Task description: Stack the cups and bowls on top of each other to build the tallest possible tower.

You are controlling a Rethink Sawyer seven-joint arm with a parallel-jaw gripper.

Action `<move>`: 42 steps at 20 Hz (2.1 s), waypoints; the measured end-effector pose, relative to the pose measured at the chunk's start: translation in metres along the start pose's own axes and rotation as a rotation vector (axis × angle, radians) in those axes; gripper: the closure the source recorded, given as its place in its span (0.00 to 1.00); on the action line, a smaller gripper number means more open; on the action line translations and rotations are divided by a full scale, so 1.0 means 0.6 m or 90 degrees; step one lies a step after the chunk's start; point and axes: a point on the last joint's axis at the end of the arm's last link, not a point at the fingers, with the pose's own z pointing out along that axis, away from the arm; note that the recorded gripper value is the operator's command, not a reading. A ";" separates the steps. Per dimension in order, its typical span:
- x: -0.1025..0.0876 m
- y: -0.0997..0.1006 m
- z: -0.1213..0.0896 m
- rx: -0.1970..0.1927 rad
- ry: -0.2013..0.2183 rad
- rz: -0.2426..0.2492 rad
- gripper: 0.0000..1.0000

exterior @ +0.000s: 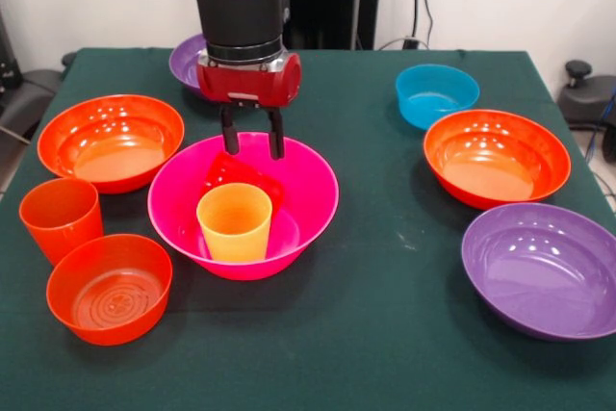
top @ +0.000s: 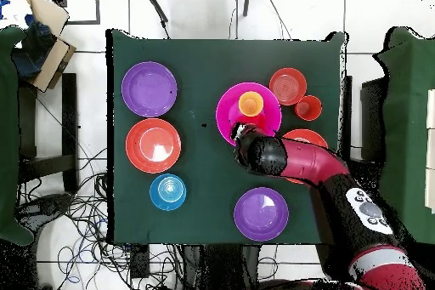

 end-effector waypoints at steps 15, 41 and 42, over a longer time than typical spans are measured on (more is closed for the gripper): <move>0.006 0.002 -0.003 -0.005 0.030 -0.008 0.00; -0.011 -0.043 0.007 -0.046 0.058 -0.002 0.00; -0.010 -0.040 0.012 -0.052 0.060 -0.001 0.00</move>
